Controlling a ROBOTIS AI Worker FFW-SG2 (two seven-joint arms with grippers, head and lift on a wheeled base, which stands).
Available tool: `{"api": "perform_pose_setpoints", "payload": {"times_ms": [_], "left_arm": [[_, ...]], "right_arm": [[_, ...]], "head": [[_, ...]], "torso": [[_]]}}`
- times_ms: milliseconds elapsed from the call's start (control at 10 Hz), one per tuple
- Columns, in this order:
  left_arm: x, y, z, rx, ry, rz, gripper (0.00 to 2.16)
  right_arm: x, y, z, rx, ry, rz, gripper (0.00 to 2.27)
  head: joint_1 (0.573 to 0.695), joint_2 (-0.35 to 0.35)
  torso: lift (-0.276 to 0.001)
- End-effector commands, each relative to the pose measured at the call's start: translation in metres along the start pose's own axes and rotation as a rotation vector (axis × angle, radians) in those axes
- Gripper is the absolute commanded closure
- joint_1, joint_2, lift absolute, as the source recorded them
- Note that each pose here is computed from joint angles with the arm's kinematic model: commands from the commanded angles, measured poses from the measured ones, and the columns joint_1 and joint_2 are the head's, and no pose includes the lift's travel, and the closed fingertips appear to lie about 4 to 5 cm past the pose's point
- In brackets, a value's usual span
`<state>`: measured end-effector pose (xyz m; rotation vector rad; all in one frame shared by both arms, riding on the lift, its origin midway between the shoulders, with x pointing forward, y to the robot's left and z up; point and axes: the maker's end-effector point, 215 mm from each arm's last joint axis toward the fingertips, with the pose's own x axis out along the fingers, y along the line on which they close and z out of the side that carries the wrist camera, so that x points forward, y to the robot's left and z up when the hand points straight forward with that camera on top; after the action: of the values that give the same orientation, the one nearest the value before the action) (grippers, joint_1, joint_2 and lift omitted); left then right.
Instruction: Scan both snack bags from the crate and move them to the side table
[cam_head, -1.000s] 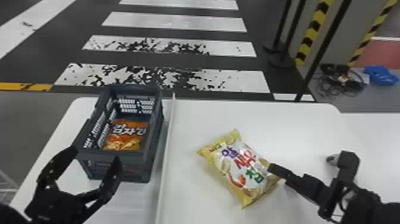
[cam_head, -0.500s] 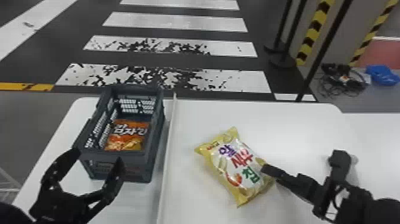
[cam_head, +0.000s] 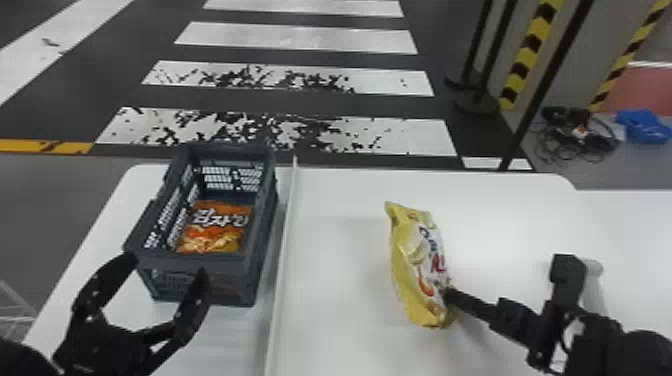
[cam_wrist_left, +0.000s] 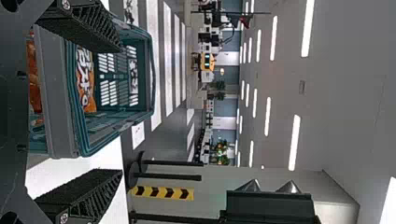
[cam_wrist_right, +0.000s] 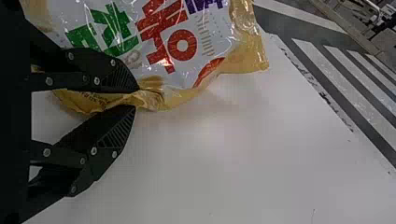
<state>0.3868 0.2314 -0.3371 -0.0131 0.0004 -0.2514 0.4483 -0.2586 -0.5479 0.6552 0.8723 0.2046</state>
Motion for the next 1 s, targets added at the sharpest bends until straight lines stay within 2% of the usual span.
{"api": "perform_pose_setpoints", "payload": {"times_ms": [0,200,500,700,900], "left_arm": [[0.000,-0.001,-0.001,-0.002,0.001,0.000,0.08],[-0.001,0.000,-0.004,-0.002,0.007,0.002,0.08],[0.000,-0.003,-0.004,-0.005,0.006,-0.005,0.08],[0.001,-0.004,-0.005,-0.007,0.007,-0.006,0.08],[0.002,-0.005,-0.006,-0.006,0.009,-0.009,0.08]], "right_arm": [[-0.008,0.004,0.010,-0.011,-0.022,0.006,2.25],[-0.030,0.005,0.035,-0.045,-0.068,-0.029,2.25],[-0.066,-0.018,0.068,-0.105,-0.138,-0.149,2.25],[-0.094,-0.027,0.088,-0.214,-0.196,-0.294,2.25],[-0.119,-0.034,0.106,-0.443,-0.235,-0.576,2.25]], "head": [[0.695,-0.037],[0.695,-0.044],[0.695,-0.101],[0.695,-0.137],[0.695,-0.188]], "torso": [[-0.099],[-0.099],[-0.099],[-0.099],[-0.099]]}}
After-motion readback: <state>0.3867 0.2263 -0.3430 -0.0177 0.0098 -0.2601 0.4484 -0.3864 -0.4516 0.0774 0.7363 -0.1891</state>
